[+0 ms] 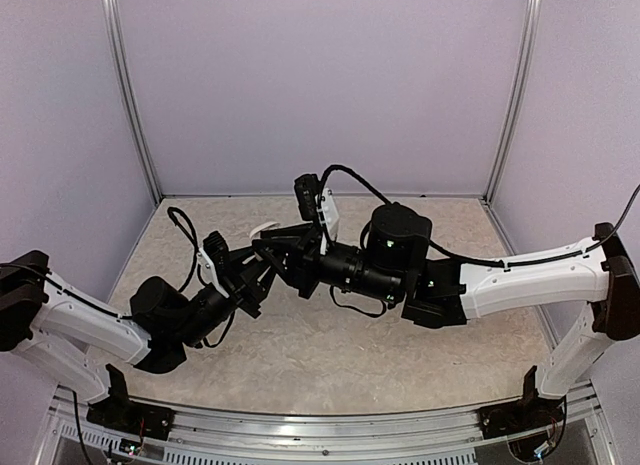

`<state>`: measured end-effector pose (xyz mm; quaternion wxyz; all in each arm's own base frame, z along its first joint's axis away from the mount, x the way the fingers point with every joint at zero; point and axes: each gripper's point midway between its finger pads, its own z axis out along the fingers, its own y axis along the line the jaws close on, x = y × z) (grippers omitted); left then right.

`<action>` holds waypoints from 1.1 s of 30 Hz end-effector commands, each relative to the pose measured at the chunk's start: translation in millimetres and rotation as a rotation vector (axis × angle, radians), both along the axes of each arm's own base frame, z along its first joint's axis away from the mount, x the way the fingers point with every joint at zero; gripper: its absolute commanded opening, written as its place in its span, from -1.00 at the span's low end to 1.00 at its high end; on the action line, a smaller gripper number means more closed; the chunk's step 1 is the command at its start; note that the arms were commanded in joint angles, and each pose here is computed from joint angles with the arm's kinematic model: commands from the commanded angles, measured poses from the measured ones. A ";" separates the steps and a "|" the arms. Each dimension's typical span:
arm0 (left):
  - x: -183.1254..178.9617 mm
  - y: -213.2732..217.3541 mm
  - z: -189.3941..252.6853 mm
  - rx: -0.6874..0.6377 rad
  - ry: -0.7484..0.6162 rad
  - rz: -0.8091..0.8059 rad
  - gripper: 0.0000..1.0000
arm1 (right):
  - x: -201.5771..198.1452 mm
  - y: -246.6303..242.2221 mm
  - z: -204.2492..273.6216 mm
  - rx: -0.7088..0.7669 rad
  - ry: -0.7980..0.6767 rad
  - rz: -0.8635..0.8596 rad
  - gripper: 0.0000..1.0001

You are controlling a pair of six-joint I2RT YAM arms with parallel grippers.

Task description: Insert the wireless bluetooth earbuds into the charging case

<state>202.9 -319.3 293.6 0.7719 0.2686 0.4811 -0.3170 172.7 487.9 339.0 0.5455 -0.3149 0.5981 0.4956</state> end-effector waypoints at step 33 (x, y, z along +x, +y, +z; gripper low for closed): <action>-15.4 -9.1 20.3 -0.040 -0.047 -0.091 -0.89 | -14.3 -16.9 41.9 -0.078 -0.293 -0.028 0.00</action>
